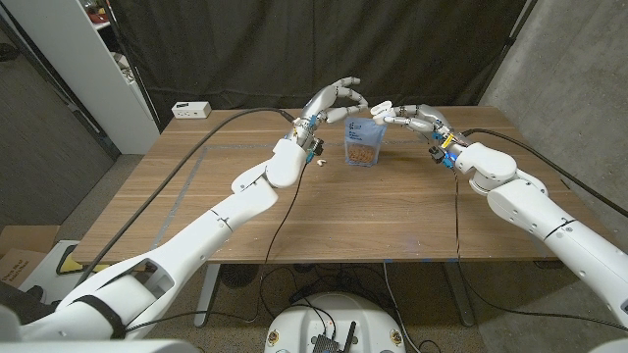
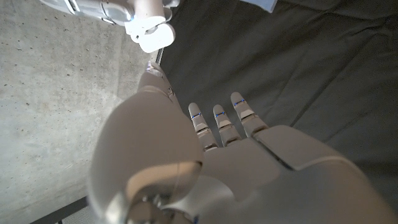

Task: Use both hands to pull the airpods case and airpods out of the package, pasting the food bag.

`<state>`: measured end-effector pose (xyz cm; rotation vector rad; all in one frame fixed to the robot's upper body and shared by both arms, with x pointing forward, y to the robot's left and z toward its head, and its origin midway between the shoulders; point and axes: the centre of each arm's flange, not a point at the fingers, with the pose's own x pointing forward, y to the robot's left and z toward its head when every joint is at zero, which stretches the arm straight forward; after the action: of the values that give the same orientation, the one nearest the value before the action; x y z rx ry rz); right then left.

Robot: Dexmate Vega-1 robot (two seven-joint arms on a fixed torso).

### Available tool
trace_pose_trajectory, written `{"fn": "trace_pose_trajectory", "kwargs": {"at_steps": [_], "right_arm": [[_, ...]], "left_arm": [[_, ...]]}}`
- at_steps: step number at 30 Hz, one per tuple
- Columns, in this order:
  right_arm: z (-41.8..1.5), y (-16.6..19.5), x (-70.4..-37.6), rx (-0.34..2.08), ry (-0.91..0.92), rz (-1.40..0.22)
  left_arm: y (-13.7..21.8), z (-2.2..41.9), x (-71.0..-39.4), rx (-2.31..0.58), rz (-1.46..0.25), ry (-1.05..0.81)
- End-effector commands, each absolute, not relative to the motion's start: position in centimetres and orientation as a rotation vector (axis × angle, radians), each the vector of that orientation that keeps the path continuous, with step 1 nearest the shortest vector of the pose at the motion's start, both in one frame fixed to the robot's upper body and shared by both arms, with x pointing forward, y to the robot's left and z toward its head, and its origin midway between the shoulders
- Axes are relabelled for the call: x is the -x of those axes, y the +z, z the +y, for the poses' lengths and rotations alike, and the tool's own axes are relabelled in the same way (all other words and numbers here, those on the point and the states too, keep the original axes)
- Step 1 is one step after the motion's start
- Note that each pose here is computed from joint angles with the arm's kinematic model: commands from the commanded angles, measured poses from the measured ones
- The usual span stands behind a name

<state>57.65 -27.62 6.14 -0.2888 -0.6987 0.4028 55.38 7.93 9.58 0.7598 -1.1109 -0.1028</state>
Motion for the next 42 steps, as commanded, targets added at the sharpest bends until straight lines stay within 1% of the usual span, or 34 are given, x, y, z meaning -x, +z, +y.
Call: {"fn": "trace_pose_trajectory", "kwargs": {"at_steps": [1, 10, 18, 42], "right_arm": [[-27.8, 6.3, -57.6, 0.291, 0.387, -0.713], [-27.4, 6.2, -57.0, 0.305, 0.385, -0.739], [-26.9, 6.1, -56.5, 0.331, 0.384, -0.763], [-25.4, 6.1, -55.8, 0.439, 0.363, -0.817]], "left_arm": [[9.4, 8.9, -54.3, -0.777, -1.085, -0.083], [9.1, 7.9, -54.8, -0.756, -1.128, -0.098], [8.8, 6.5, -55.6, -0.757, -1.119, -0.084], [9.0, 3.2, -57.7, -0.757, -1.116, -0.198]]}}
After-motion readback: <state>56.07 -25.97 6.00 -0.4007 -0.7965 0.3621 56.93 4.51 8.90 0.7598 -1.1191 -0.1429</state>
